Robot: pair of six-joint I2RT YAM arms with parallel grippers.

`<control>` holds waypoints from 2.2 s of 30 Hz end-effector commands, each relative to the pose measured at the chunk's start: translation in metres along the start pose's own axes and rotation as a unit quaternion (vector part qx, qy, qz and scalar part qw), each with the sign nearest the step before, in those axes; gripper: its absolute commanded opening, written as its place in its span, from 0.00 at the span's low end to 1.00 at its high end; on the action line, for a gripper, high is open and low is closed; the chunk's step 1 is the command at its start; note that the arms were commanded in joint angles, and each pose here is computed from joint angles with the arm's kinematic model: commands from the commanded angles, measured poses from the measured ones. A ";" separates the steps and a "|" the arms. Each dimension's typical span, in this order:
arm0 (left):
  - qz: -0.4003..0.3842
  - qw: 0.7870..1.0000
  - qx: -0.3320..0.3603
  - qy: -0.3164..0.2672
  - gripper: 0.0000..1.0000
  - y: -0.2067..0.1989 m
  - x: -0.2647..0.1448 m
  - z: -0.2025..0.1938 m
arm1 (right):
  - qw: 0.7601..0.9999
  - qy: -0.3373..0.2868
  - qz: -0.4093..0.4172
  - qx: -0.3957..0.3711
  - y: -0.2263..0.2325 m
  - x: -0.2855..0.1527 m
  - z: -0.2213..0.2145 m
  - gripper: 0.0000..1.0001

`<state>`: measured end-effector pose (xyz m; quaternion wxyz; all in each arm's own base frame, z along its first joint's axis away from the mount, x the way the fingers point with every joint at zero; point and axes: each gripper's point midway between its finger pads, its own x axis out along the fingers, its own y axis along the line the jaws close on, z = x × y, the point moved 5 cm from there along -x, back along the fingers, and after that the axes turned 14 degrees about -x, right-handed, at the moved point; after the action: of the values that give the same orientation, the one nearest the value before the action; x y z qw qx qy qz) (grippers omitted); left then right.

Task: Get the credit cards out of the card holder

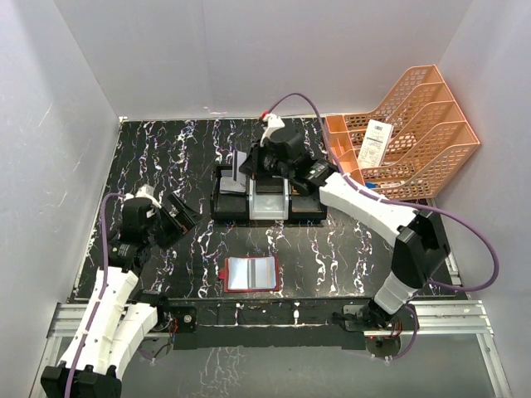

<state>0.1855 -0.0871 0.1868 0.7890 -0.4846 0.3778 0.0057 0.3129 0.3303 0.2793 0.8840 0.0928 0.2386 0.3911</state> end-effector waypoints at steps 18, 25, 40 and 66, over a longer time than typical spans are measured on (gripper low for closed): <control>0.145 0.973 0.113 -0.140 0.99 0.024 -0.024 0.047 | 0.884 0.089 -0.150 -0.434 -0.011 0.098 -0.037 0.00; 0.135 0.968 0.100 -0.188 0.99 0.023 -0.040 0.052 | 0.847 0.126 -0.177 -0.485 -0.028 0.116 -0.048 0.00; 0.119 0.965 0.092 -0.215 0.99 0.021 -0.052 0.052 | 0.785 0.140 -0.200 -0.569 -0.050 0.145 -0.064 0.00; 0.109 0.967 0.099 -0.210 0.99 0.020 -0.049 0.051 | 0.749 0.193 -0.187 -0.605 -0.066 0.165 -0.091 0.14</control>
<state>0.1721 -0.0206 0.2115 0.8854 -0.3510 0.2593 0.1599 0.3970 0.3959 0.1095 0.7301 -0.5974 0.1458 0.2982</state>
